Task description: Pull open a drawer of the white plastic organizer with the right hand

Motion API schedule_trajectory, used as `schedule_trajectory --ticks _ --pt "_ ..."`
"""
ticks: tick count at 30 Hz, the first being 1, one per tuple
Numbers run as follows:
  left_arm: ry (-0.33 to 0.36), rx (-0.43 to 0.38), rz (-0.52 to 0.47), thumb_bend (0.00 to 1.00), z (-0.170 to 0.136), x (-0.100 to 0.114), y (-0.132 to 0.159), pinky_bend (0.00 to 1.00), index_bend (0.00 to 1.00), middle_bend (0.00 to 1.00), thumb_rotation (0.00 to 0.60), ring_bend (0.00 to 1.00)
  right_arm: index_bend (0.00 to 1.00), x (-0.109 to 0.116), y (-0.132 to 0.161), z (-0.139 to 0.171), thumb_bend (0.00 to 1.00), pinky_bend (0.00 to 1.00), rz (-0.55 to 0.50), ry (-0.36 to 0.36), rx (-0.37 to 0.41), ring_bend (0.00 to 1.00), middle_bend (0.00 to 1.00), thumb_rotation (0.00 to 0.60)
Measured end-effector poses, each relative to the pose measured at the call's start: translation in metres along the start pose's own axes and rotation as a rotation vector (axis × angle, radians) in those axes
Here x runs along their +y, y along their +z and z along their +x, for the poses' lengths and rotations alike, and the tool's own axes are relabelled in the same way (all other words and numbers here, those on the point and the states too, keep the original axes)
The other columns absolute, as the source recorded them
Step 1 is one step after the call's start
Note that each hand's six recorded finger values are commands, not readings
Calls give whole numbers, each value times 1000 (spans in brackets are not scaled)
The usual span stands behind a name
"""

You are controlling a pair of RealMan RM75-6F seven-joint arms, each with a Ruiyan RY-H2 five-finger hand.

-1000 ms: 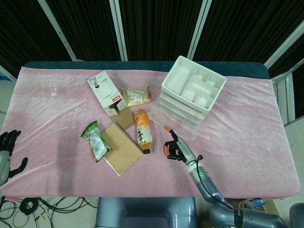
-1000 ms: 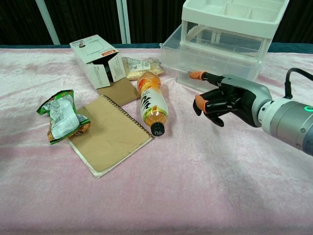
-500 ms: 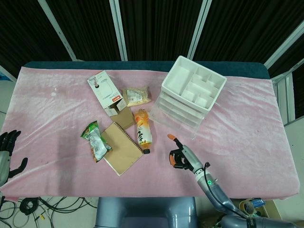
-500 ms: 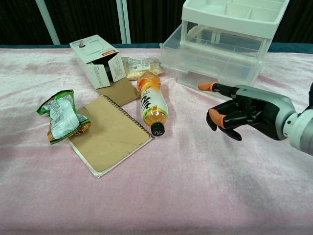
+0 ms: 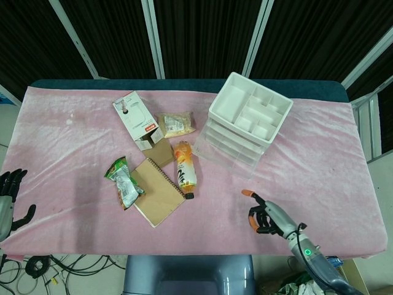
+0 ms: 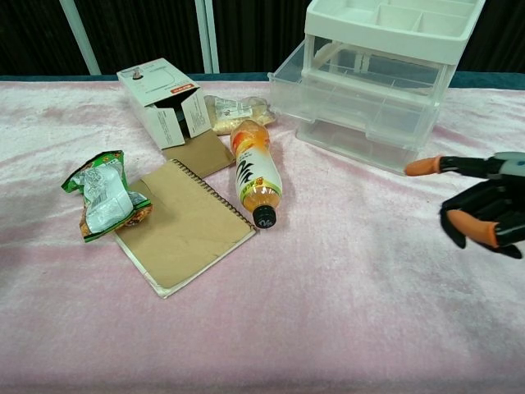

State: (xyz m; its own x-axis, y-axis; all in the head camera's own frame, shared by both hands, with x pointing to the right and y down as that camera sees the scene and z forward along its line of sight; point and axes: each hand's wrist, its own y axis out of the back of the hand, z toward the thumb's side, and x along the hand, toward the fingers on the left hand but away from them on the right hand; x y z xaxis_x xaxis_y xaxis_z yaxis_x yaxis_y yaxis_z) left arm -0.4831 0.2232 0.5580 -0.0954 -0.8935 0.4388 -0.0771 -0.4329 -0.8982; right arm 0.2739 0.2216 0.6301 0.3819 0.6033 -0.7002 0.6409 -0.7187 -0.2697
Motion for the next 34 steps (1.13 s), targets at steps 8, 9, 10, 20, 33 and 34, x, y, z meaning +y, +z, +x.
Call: schedule_trajectory --ticks 8,9,10,20,33,34 --pt "7 -3 10 355 0 0 1 51 82 58 600 15 149 68 -31 40 199 267 290 -213 -122 361 300 600" --pt "9 -2 8 355 0 0 1 51 82 58 600 15 146 75 -34 45 189 251 329 -243 -141 345 279 600" --pt "10 -3 8 355 0 0 1 51 82 58 600 15 135 83 -37 53 174 239 384 -285 -166 324 236 600" --pt "16 -17 7 355 -2 2 2 50 82 58 600 15 58 109 -40 115 111 209 752 -556 -174 217 104 600" --pt "8 -90 30 355 -5 2 8 43 82 57 600 15 57 109 -50 120 110 206 900 -601 -177 216 103 600" --pt "7 -90 28 355 -5 2 8 43 82 57 600 15 57 110 -51 119 110 206 898 -603 -177 216 103 600"
